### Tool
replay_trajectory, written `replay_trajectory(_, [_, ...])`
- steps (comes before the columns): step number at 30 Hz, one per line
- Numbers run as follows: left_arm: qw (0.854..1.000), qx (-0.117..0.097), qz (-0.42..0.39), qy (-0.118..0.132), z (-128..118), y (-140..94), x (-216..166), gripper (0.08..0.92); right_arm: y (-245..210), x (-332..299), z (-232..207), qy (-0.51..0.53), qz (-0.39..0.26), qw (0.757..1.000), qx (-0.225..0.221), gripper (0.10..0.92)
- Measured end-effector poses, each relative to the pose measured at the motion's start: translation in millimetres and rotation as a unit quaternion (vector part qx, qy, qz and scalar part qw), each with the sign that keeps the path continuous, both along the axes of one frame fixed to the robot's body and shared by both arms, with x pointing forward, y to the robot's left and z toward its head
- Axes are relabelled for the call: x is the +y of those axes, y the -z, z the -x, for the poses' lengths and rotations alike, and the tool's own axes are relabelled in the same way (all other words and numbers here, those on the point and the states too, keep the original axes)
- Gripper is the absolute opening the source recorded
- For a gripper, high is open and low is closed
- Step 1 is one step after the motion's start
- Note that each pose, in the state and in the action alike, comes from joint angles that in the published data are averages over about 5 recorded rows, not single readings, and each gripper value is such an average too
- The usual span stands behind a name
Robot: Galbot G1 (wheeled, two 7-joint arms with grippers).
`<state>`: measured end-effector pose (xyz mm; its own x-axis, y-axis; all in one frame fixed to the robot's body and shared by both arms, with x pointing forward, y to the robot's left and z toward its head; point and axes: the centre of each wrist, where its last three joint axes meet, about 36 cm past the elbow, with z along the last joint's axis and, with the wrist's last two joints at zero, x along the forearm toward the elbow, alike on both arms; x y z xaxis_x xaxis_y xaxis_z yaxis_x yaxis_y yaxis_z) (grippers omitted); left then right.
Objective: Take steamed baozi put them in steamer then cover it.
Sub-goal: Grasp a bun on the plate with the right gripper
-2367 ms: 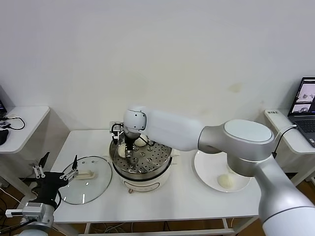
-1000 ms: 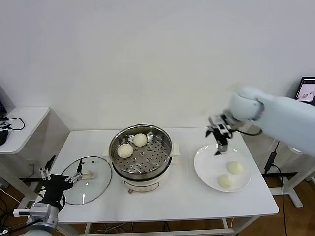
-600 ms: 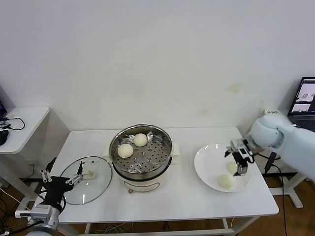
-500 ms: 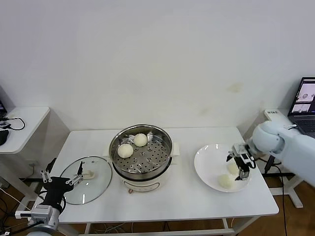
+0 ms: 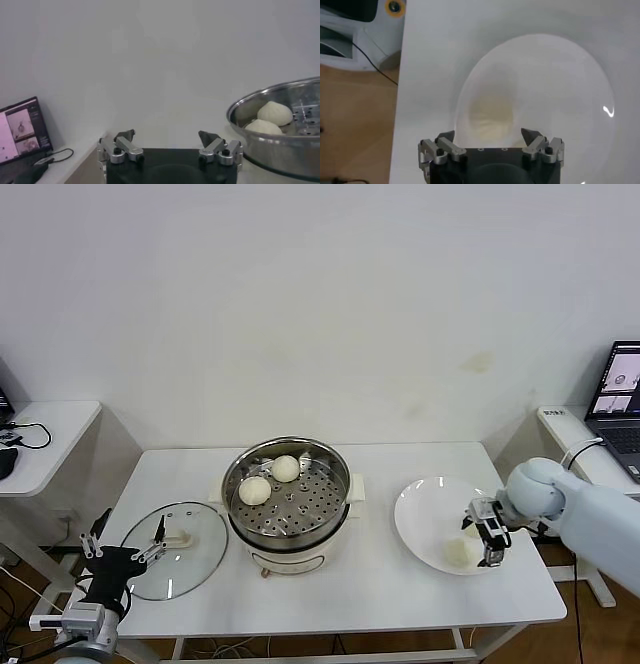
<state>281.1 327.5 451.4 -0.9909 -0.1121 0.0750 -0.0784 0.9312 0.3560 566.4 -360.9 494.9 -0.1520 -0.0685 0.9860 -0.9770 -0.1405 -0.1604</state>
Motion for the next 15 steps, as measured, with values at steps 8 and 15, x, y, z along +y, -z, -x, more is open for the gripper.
replay_trajectory(8, [1.0,0.003,0.001,-0.002,-1,3,1,0.823,19,12,-12,0.003,-0.002,1.0,0.0,0.816])
replay_trajectory(15, [1.0,0.004,0.002,-0.003,-2,4,1,0.823,28,17,-17,0.01,0.0,1.0,0.001,0.749])
